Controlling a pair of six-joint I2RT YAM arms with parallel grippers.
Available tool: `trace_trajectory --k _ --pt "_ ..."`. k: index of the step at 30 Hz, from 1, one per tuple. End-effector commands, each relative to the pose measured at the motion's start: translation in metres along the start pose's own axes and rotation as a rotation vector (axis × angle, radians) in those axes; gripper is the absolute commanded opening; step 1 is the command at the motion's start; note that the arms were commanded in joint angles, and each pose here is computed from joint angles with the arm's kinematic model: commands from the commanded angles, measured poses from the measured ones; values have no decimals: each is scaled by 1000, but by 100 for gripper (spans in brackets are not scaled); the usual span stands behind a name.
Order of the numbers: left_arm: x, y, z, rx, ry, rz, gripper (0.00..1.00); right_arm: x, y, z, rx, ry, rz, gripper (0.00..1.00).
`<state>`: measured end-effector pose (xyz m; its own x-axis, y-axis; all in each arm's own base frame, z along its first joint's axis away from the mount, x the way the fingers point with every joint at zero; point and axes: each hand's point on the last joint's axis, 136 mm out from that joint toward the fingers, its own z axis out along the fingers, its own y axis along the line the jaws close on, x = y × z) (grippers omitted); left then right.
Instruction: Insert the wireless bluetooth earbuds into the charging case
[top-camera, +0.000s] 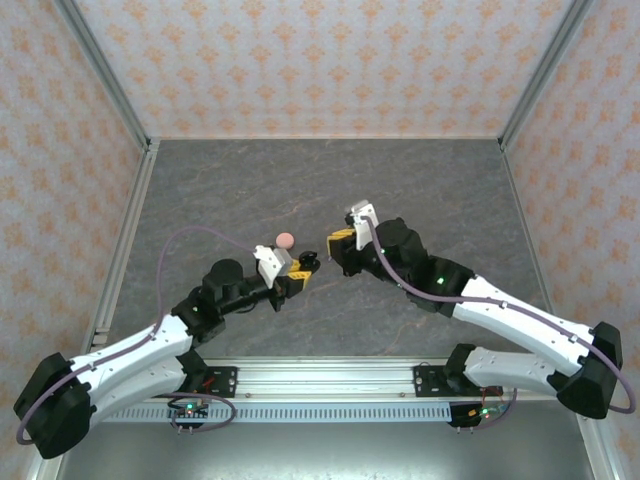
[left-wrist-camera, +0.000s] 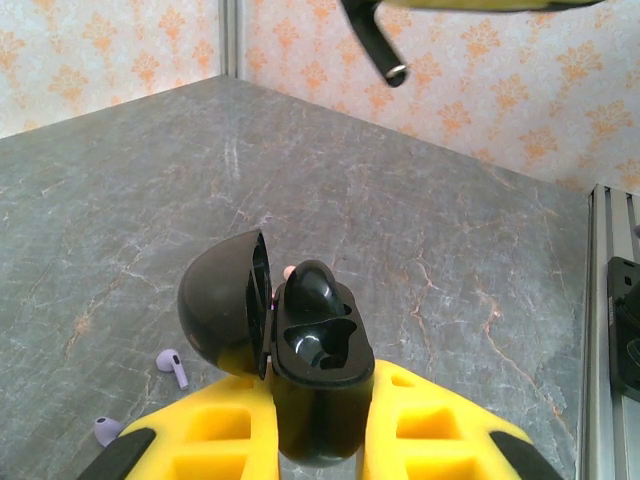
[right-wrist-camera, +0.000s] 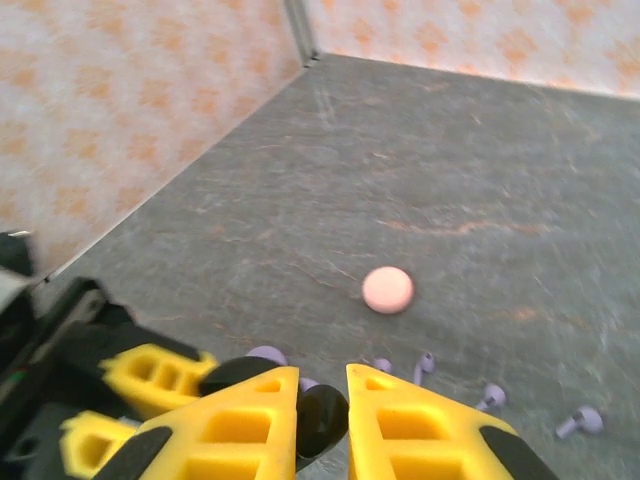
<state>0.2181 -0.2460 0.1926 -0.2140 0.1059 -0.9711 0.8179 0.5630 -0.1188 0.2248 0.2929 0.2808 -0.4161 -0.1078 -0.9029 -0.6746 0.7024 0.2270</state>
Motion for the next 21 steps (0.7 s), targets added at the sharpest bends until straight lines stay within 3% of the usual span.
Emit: trace_trajectory --k 1,9,21 --pt "-35 -8 0 36 -94 13 0 -22 15 -3 10 -65 -136 15" --pt "-34 -8 1 40 -84 7 0 -8 22 12 82 -11 -253 15" --pt "-34 -8 1 38 -87 8 0 8 26 27 71 56 -296 15"
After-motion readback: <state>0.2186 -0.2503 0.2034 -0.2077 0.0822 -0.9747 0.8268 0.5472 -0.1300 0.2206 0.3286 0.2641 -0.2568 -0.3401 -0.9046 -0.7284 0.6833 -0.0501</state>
